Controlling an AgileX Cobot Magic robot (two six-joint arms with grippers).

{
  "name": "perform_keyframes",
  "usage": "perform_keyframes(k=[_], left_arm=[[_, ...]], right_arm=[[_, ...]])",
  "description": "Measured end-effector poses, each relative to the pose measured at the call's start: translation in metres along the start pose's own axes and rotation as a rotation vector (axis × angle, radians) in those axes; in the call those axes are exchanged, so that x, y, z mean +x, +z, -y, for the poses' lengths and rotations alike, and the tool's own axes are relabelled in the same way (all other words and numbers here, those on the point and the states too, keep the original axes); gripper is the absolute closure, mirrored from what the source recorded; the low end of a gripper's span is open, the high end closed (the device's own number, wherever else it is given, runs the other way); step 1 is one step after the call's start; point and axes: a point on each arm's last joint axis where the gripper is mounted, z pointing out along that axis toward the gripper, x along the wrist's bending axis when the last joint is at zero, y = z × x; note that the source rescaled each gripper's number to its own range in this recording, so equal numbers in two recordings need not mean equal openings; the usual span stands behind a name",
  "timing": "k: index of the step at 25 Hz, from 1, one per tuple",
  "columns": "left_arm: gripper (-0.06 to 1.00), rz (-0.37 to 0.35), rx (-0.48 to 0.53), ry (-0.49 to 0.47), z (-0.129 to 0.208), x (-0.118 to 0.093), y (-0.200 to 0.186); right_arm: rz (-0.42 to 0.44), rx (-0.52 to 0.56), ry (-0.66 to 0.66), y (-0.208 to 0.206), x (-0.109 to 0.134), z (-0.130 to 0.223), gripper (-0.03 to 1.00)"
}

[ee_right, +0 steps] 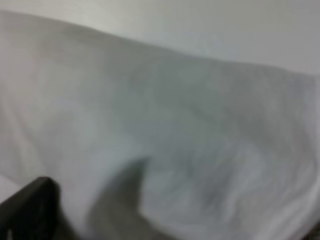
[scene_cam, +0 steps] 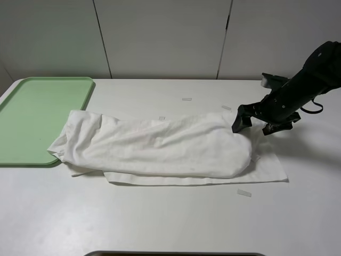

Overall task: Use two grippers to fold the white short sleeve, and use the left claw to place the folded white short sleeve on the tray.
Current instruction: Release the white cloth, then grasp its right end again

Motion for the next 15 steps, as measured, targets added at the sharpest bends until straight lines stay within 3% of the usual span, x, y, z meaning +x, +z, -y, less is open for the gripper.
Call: perform_keyframes(k=[15], left_arm=[[-0.06,0.000,0.000,0.000,0.000,0.000,0.000]], right_arm=[[0.047,0.052,0.076,0.005,-0.029,0.024,-0.03]])
